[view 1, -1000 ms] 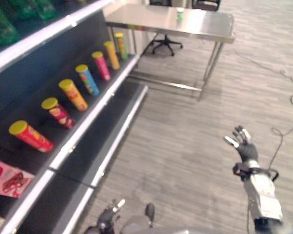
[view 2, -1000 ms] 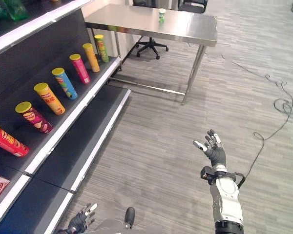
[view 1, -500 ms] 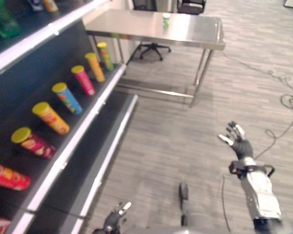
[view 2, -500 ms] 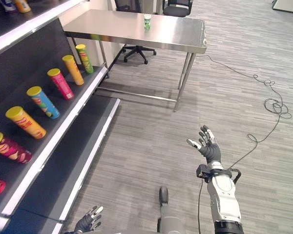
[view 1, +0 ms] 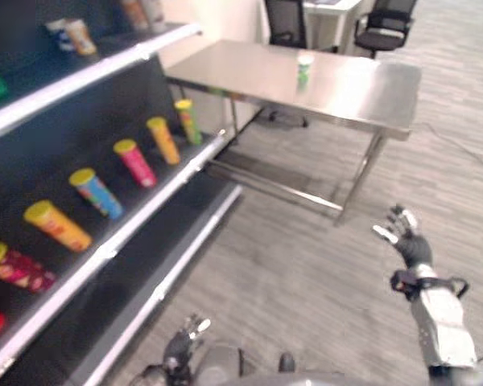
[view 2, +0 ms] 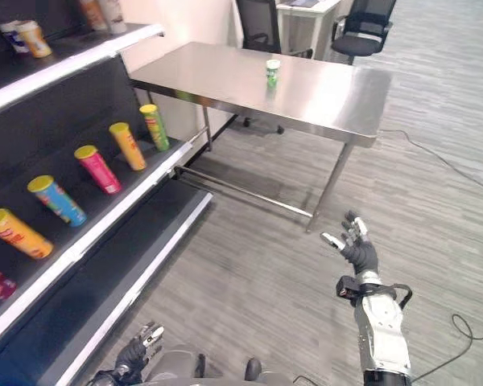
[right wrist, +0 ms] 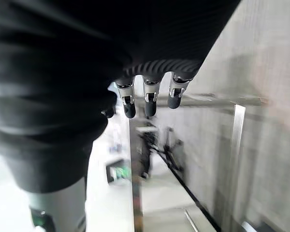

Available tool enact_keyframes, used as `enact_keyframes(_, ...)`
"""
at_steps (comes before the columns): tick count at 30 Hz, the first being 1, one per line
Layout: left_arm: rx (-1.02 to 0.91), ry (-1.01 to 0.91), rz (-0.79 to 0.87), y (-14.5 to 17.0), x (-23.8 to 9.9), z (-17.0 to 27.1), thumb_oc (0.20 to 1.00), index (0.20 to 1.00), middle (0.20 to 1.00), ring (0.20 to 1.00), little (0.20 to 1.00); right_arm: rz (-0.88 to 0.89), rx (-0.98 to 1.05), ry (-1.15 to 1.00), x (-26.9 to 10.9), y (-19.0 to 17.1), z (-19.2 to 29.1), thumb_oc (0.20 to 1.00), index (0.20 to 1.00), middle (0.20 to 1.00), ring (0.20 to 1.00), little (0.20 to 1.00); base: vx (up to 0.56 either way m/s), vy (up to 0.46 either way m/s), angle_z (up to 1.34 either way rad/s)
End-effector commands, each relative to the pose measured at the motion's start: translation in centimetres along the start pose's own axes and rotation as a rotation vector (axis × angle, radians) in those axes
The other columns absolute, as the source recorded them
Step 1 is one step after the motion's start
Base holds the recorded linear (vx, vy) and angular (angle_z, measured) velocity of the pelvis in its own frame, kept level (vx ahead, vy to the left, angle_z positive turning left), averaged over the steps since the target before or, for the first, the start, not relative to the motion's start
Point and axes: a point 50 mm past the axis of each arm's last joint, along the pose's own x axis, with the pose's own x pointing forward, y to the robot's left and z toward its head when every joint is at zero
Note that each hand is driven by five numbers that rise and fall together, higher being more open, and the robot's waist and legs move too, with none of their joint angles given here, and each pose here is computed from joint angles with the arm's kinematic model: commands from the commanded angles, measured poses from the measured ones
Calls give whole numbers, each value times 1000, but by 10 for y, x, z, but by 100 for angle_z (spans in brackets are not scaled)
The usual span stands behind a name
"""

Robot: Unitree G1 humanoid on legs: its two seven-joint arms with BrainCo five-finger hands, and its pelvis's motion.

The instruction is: Put the goods on the table back onto the shelves and tidy them up.

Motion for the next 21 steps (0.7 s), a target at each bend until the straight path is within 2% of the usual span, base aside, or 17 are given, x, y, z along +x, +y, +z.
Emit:
enact_keyframes(1,1,41,-18,-7,-3,-15,1000,1000,1000,1000,1000,20,-44,-186,1,0,39,1000,1000,1000,1000,1000,378,84,2)
enact_keyframes(12,-17,15,51,10,-8,-13,1000,1000,1000,1000,1000,97,-42,-237,17,24,56,1000,1000,1000,1000,1000,273,184,-66)
enact_keyframes(21,17,20,44,9,-6,-10,1000,1000,1000,1000,1000,90,-33,-213,11,21,49,1000,1000,1000,1000,1000,111,164,24)
